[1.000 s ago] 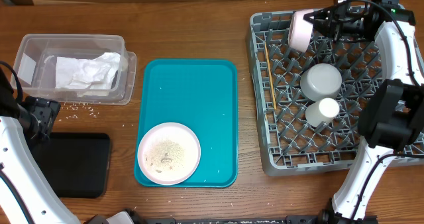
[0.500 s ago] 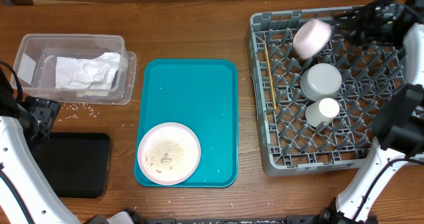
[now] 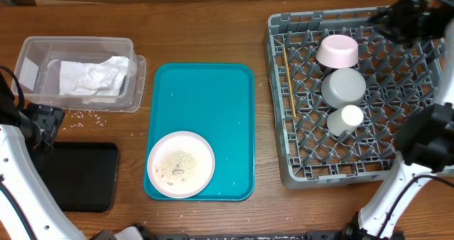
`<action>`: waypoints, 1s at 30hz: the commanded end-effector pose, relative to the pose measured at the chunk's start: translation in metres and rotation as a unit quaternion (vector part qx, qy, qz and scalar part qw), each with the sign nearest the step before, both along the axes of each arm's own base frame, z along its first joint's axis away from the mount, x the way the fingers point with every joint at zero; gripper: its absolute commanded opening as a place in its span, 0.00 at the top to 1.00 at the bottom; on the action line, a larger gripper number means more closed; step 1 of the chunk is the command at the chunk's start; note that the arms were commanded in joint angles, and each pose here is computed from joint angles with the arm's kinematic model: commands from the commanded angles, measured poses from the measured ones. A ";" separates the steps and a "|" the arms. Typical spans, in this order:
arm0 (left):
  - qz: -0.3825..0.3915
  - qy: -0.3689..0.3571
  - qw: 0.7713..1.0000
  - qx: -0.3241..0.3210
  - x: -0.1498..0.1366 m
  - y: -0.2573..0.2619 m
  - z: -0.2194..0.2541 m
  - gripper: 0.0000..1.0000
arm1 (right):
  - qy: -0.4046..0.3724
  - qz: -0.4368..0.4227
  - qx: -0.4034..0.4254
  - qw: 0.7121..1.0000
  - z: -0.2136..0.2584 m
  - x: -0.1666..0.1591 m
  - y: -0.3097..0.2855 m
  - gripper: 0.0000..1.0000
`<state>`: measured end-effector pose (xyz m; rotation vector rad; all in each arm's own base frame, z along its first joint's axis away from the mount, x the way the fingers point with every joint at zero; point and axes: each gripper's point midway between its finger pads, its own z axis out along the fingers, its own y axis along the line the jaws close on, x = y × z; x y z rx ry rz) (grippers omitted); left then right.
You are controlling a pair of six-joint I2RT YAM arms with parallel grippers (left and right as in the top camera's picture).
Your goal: Sort waste into correct bins and load items into the dishwasher
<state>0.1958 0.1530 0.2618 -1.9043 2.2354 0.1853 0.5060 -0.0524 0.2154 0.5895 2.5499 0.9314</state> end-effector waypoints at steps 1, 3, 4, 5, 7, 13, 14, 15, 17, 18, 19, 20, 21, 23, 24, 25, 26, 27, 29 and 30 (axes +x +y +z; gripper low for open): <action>0.006 -0.006 1.000 0.004 0.002 0.001 0.003 0.00 | -0.012 0.004 -0.143 0.990 -0.008 0.018 0.013 0.90; 0.006 -0.006 1.000 0.004 0.002 0.001 0.003 0.00 | 0.011 -0.021 -0.201 0.979 -0.026 0.027 0.017 0.93; 0.006 -0.006 1.000 0.004 0.002 0.001 0.003 0.00 | 0.020 -0.030 -0.219 0.975 -0.033 0.029 0.019 0.94; 0.006 -0.006 1.000 0.004 0.002 0.001 0.003 0.00 | 0.027 -0.030 -0.232 0.972 -0.041 0.031 0.021 0.94; 0.006 -0.006 1.000 0.004 0.002 0.001 0.003 0.00 | 0.045 -0.024 -0.254 0.966 -0.060 0.033 0.027 0.96; 0.006 -0.006 1.000 0.004 0.002 0.001 0.003 0.00 | 0.099 -0.034 -0.275 0.956 -0.085 0.021 0.018 0.96; 0.006 -0.006 1.000 0.004 0.002 0.001 0.003 0.00 | 0.105 -0.036 -0.280 0.954 -0.086 0.018 0.014 0.96; 0.006 -0.006 1.000 0.004 0.002 0.001 0.003 0.00 | 0.109 -0.037 -0.282 0.953 -0.087 0.016 0.012 0.96; 0.006 -0.006 1.000 0.004 0.002 0.001 0.003 0.00 | 0.129 -0.033 -0.281 0.950 -0.089 0.006 0.009 0.96; 0.006 -0.006 1.000 0.004 0.002 0.001 0.003 0.00 | 0.135 -0.031 -0.281 0.950 -0.090 0.004 0.009 0.96; 0.006 -0.006 1.000 0.004 0.002 0.001 0.003 0.00 | 0.141 -0.030 -0.282 0.949 -0.091 0.000 0.009 0.96; 0.006 -0.006 1.000 0.004 0.002 0.001 0.003 0.00 | 0.152 -0.027 -0.283 0.947 -0.092 -0.005 0.008 0.96; 0.006 -0.006 1.000 0.004 0.002 0.001 0.003 0.00 | 0.159 -0.025 -0.282 0.946 -0.092 -0.009 0.009 0.96; 0.006 -0.006 1.000 0.004 0.002 0.001 0.003 0.00 | 0.178 -0.020 -0.281 0.943 -0.092 -0.019 0.010 0.96; 0.006 -0.006 1.000 0.004 0.002 0.001 0.003 0.00 | 0.185 -0.018 -0.280 0.942 -0.090 -0.024 0.010 0.96; 0.006 -0.006 1.000 0.004 0.002 0.001 0.003 0.00 | 0.194 -0.016 -0.279 0.940 -0.083 -0.033 0.011 0.96; 0.006 -0.006 1.000 0.004 0.002 0.001 0.003 0.00 | 0.195 -0.015 -0.278 0.941 -0.079 -0.035 0.012 0.96; 0.006 -0.006 1.000 0.004 0.002 0.001 0.003 0.00 | 0.192 -0.015 -0.274 0.942 -0.071 -0.038 0.014 0.96; 0.006 -0.006 1.000 0.004 0.002 0.001 0.003 0.00 | 0.175 -0.010 -0.257 0.951 -0.051 -0.043 0.022 0.96; 0.006 -0.006 1.000 0.004 0.002 0.001 0.003 0.00 | 0.162 -0.010 -0.246 0.956 -0.040 -0.044 0.026 0.96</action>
